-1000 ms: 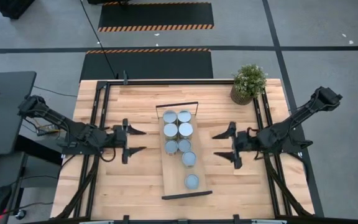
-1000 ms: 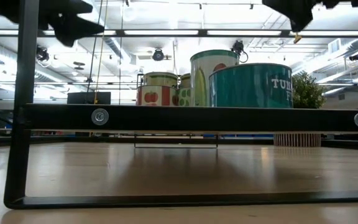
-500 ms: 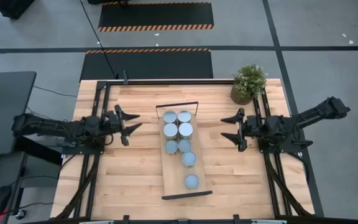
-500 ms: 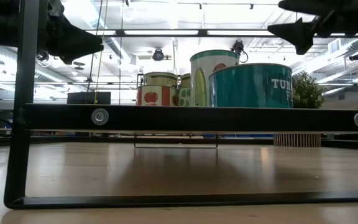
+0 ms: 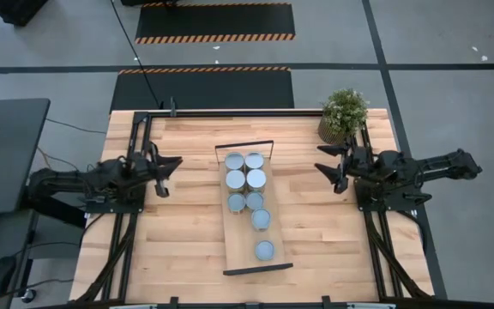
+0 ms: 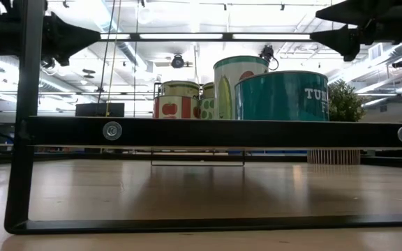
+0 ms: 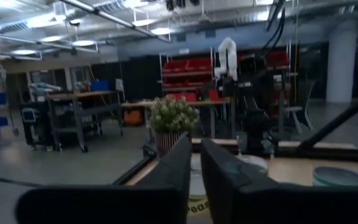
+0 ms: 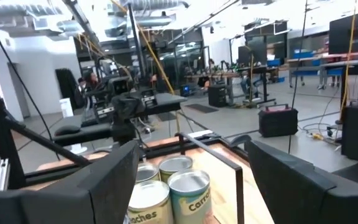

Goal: Pick and place cans onto a shelf
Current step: Return to Home Position

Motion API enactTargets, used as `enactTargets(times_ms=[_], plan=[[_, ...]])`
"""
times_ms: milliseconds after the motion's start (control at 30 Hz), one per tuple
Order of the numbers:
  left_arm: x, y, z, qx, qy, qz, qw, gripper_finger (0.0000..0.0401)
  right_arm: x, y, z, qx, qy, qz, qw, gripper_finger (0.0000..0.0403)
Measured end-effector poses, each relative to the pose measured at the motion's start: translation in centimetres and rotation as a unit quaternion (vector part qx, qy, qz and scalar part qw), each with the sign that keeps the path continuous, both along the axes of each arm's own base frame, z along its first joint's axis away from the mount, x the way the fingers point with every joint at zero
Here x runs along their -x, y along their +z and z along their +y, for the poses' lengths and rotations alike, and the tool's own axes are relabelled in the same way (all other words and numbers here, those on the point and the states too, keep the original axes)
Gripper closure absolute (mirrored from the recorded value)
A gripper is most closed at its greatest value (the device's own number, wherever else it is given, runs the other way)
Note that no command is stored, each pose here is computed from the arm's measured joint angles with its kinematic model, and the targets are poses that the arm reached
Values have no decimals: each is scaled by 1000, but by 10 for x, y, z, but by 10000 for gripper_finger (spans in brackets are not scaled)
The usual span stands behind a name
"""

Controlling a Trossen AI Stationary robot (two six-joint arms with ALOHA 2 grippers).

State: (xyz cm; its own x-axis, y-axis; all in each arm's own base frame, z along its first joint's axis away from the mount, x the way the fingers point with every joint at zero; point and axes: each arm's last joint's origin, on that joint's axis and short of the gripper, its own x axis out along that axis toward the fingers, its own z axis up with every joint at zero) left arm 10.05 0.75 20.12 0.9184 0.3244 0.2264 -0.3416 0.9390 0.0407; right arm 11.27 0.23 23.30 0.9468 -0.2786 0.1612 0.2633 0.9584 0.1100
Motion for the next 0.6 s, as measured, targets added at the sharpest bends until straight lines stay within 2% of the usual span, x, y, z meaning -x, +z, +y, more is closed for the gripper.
enactTargets(times_ms=[167,467,600], plan=[[8,-5,0,0,-10,-15,1000,395,8,2,-2,-2,-6,-12,1000,94],[8,-9,-3,6,-58,-25,998,396,20,6,-6,-24,-54,-45,997,94],[8,-7,-5,0,-87,-32,996,393,19,-4,-7,-52,-70,-66,994,94]])
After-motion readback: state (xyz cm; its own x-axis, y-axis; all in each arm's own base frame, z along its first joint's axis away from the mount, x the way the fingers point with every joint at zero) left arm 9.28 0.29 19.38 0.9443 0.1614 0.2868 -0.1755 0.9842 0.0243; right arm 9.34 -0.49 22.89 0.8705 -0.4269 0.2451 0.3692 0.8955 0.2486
